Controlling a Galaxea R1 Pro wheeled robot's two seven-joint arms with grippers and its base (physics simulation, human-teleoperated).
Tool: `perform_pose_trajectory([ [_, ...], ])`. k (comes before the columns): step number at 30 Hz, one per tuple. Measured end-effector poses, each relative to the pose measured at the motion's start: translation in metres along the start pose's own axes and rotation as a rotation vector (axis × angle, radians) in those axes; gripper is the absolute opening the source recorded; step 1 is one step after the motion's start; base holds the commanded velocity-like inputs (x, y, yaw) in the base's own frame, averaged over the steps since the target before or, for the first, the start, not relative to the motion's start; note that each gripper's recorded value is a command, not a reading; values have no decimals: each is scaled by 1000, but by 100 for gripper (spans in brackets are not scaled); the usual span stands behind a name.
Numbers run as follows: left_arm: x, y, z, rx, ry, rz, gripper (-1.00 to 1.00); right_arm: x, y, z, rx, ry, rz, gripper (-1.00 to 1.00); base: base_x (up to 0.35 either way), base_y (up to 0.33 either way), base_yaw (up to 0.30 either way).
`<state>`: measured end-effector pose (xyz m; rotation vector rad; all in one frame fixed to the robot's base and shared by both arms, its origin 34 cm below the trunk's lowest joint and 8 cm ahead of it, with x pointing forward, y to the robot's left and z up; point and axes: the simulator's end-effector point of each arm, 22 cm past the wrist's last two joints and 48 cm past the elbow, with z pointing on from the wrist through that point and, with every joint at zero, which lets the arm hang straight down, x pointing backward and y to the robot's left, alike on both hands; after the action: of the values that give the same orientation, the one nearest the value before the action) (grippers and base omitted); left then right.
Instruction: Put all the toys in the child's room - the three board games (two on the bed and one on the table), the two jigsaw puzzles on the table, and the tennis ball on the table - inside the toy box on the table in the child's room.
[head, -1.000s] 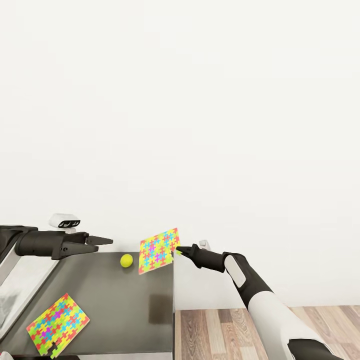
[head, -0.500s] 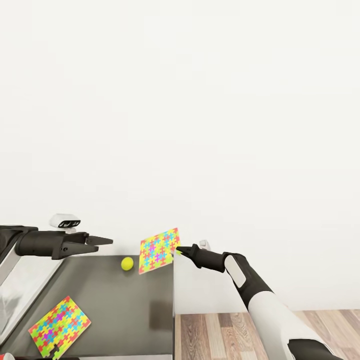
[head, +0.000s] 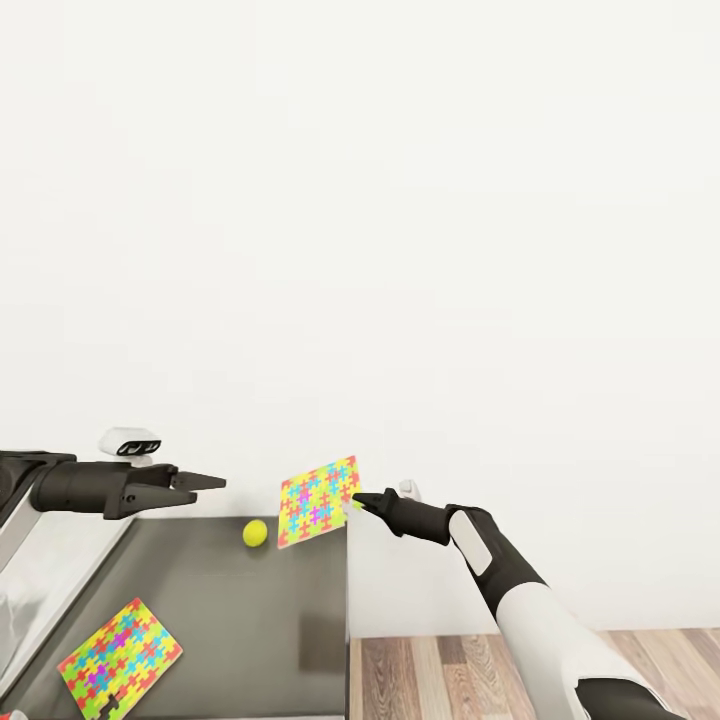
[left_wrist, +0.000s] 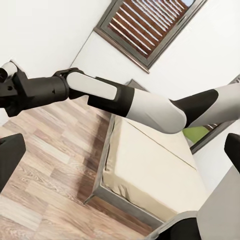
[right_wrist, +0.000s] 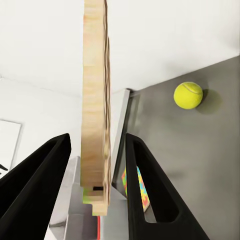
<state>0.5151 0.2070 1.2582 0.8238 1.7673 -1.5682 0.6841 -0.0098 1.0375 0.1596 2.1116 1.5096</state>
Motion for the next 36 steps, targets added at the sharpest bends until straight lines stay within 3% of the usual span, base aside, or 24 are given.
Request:
perform_pose_trajectory([
  [17, -2, -11, 0, 0, 15, 33, 100, -3, 4, -2, -3, -6, -7, -100, 0, 0, 8],
  [25, -1, -10, -25, -67, 42, 41, 100, -3, 5, -2, -3, -7, -8, -100, 0, 0, 0],
  [36, -1, -10, -27, -74, 45, 41, 100, -7, 5, -2, -4, -25, -21, -100, 0, 0, 14],
])
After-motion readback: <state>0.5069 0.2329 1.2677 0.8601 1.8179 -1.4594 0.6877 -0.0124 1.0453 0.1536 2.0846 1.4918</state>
